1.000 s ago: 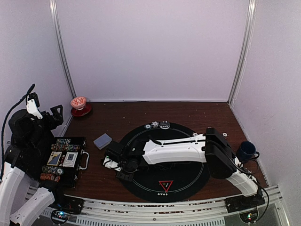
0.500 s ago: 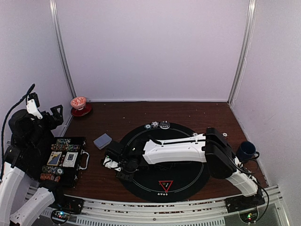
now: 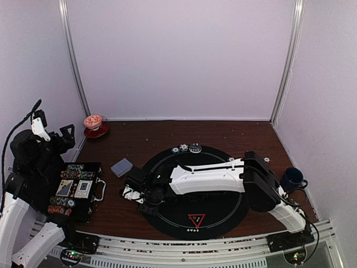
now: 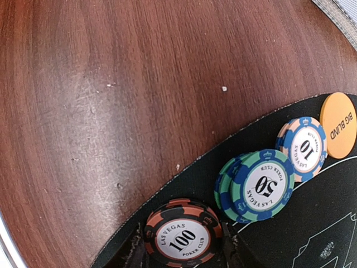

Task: Distribute texas hold em gaming equipment
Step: Place the poker chips pile in the big blind area.

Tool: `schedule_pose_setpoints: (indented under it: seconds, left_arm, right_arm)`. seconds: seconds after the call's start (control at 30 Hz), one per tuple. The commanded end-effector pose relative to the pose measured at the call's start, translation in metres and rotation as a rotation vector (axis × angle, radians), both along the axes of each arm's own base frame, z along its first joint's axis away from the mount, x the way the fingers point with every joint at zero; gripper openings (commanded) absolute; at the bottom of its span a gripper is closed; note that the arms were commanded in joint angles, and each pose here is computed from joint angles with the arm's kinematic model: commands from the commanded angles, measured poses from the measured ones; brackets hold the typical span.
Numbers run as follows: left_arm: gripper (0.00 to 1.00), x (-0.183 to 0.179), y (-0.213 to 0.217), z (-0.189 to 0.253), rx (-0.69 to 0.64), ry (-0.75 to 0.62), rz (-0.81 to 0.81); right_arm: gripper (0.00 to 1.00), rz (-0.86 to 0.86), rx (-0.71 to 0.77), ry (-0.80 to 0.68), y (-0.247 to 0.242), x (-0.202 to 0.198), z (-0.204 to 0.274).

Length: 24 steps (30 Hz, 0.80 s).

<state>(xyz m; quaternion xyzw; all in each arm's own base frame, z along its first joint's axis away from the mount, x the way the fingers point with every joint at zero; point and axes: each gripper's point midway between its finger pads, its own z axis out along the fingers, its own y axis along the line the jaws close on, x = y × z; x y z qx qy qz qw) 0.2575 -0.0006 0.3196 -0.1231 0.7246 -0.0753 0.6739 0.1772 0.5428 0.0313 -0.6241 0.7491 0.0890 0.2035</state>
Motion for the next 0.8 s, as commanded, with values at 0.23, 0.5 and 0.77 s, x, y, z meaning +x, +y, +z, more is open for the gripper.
schedule_pose_setpoints:
  seconds: [0.23,0.5,0.77]
  left_arm:
    - [0.98,0.0,0.001,0.013,-0.011,-0.058,0.0]
    - [0.98,0.0,0.0,0.013,-0.011,-0.059,-0.001]
    - [0.98,0.0,0.001,0.013,-0.011,-0.059,0.001]
  right_arm:
    - [0.41,0.001,-0.045,0.002,-0.012,-0.005,0.002]
    - [0.55,-0.022,-0.052,-0.06,-0.014,0.006,0.006]
    - [0.6,0.012,0.004,-0.083,-0.011,0.005,0.05]
